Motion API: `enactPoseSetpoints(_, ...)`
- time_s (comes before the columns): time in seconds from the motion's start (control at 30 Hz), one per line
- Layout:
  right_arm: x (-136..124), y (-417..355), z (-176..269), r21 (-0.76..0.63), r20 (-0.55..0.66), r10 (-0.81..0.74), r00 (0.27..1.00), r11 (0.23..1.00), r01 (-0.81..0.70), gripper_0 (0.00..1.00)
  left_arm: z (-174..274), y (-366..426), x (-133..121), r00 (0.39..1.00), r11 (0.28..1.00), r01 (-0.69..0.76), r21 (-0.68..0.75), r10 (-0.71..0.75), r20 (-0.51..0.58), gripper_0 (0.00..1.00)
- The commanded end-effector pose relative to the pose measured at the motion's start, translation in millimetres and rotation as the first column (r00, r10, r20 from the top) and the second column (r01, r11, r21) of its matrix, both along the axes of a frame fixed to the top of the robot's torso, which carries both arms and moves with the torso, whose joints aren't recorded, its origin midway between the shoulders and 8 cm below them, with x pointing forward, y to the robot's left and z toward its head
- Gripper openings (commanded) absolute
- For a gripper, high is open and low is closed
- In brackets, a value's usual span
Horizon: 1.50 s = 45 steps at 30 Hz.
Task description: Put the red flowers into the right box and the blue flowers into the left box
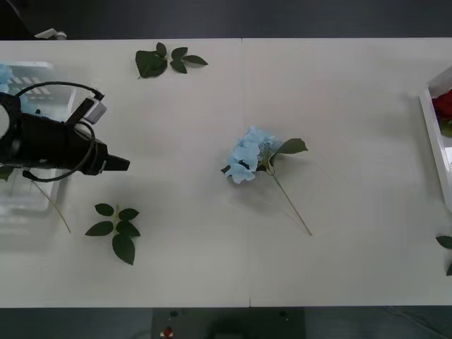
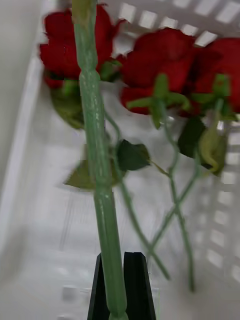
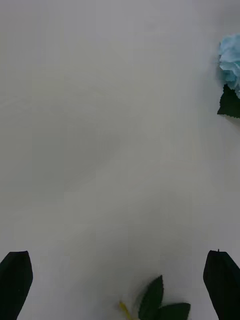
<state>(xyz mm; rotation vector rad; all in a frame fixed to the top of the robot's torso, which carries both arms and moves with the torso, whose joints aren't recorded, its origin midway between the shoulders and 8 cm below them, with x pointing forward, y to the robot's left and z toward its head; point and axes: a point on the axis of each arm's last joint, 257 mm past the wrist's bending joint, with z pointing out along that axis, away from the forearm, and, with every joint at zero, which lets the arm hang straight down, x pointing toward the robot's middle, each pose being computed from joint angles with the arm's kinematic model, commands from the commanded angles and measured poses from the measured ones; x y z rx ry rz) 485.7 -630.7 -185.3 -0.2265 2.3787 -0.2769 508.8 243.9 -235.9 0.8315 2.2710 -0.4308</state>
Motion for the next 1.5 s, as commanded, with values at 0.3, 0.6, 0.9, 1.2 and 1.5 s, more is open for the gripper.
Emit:
enactPoseSetpoints(0.3,26,-60,-20,-0.096,0.076,-0.197,0.978,0.974,0.203,0.0,44,-87,5,0.951,0.967,0.235,-0.093,-0.21,0.226,0.99)
enactPoseSetpoints(0.6,28,-64,-40,-0.154,0.088,-0.199,0.976,0.965,0.211,0.0,77,-113,-14,0.888,0.903,0.374,-0.213,-0.282,0.363,1.0)
enactPoseSetpoints(0.9,19,-71,-46,-0.194,0.059,-0.192,0.98,0.96,0.2,0.6,111,-120,-26,0.84,0.847,0.448,-0.286,-0.29,0.459,0.99)
enactPoseSetpoints(1.2,28,-42,-36,-0.174,-0.044,-0.11,0.993,0.98,0.101,1.0,120,-122,-28,0.841,0.831,0.452,-0.323,-0.276,0.465,0.99)
enactPoseSetpoints(1.5,41,40,24,-0.103,-0.173,0.157,0.972,0.979,-0.177,1.0,122,-125,-30,0.841,0.822,0.458,-0.34,-0.276,0.465,0.99)
